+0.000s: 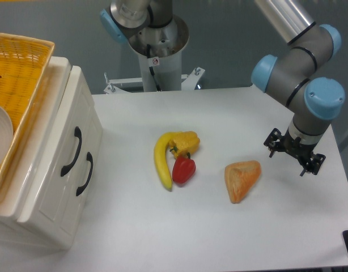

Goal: Slide the top white drawer open
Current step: 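Move the gripper over the fruit toward the white cabinet's top drawer handle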

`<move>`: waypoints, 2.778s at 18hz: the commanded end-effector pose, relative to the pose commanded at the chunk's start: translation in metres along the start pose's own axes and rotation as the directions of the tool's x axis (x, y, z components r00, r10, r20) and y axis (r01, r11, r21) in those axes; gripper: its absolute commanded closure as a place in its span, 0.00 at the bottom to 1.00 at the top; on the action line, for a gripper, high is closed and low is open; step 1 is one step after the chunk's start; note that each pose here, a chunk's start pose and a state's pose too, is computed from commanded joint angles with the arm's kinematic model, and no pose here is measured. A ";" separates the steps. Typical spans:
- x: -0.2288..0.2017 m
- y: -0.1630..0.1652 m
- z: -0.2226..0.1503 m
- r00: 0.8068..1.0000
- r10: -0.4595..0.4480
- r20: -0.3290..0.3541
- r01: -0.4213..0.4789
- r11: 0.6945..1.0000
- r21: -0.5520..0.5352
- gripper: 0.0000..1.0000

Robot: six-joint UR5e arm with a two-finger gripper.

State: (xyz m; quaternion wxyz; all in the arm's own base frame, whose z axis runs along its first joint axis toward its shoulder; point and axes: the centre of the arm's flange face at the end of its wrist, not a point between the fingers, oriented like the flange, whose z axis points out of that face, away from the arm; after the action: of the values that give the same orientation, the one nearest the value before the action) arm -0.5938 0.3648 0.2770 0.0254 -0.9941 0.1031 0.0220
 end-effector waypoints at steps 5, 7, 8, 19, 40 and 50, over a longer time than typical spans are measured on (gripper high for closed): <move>0.007 -0.011 -0.007 1.000 -0.004 0.003 0.004 1.000 0.024 0.00; 0.008 -0.013 -0.009 0.999 -0.039 -0.006 0.039 0.997 0.066 0.00; 0.008 -0.011 -0.013 0.998 -0.062 -0.009 0.063 0.993 0.104 0.00; 0.064 -0.066 -0.059 0.959 -0.277 0.068 0.276 0.961 0.025 0.00; 0.217 -0.215 -0.107 0.874 -0.453 -0.176 0.466 0.884 0.036 0.00; 0.252 -0.250 -0.123 0.824 -0.471 -0.315 0.512 0.857 0.055 0.00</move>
State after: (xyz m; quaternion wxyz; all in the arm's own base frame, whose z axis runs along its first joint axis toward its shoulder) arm -0.2916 0.5509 0.3990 0.0830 -0.9749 -0.1531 -0.1384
